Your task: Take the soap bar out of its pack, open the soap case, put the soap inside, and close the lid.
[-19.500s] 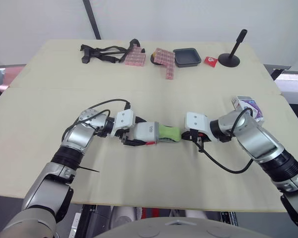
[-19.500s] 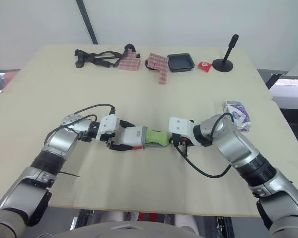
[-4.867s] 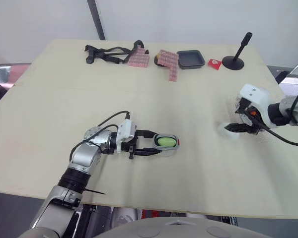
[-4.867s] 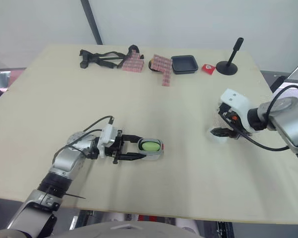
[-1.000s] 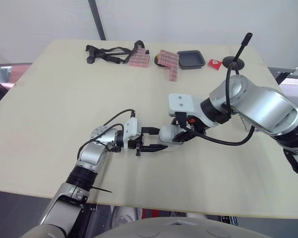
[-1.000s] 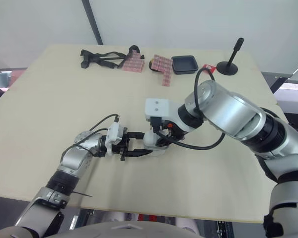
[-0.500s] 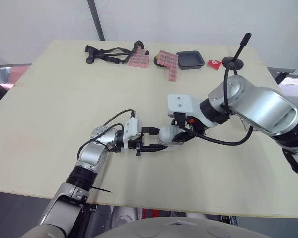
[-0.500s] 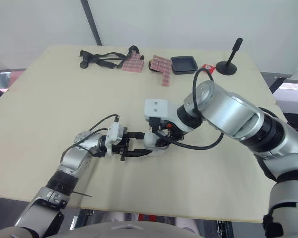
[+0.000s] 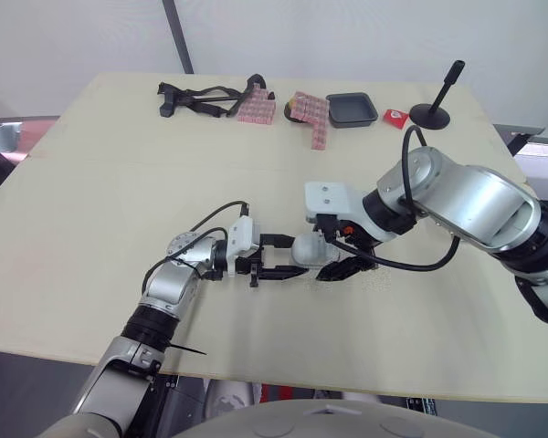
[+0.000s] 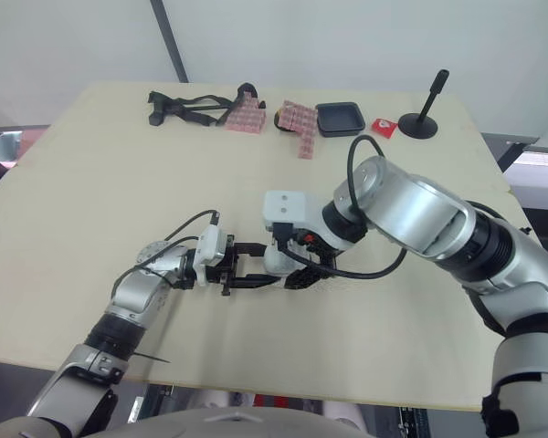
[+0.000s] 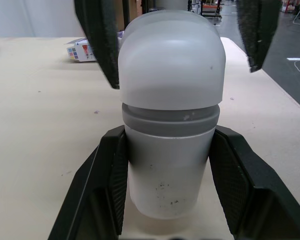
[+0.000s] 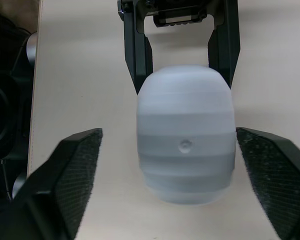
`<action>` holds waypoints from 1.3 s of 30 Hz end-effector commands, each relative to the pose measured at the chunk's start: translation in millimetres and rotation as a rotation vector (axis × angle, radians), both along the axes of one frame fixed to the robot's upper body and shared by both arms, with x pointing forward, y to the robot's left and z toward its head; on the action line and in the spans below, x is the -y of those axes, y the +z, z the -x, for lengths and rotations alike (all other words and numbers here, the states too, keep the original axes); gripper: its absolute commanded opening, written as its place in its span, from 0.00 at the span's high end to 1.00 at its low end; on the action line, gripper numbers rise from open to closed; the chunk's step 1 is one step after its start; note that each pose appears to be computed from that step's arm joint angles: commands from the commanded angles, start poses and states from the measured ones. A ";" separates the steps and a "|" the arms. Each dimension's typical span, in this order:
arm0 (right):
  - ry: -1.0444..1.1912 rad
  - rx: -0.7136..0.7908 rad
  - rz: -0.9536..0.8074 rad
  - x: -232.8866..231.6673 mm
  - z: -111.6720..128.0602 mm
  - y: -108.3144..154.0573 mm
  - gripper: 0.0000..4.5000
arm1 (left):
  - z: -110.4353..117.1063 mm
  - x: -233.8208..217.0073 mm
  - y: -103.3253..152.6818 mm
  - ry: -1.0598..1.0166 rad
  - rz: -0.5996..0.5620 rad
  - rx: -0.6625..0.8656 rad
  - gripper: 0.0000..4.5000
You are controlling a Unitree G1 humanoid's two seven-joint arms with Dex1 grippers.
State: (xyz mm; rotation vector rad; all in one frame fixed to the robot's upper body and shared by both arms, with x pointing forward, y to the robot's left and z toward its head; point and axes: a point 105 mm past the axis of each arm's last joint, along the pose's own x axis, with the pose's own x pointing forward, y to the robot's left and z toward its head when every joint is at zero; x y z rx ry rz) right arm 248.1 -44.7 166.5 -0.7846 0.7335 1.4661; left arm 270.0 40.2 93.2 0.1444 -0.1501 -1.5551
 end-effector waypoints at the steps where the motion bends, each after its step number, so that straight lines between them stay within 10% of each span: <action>1: 0.014 0.036 -0.027 -1.8 -1.1 7.5 0.00 | -0.3 -1.9 -1.4 0.010 -0.010 0.001 0.58; 27: -0.255 0.134 -0.331 95.1 -21.0 -23.1 0.00 | 0.6 -2.8 -0.4 0.003 -0.010 0.007 0.58; 39: -0.327 0.248 -0.717 127.5 -14.9 -59.0 0.87 | -1.9 -2.9 0.7 0.003 -0.014 0.007 0.58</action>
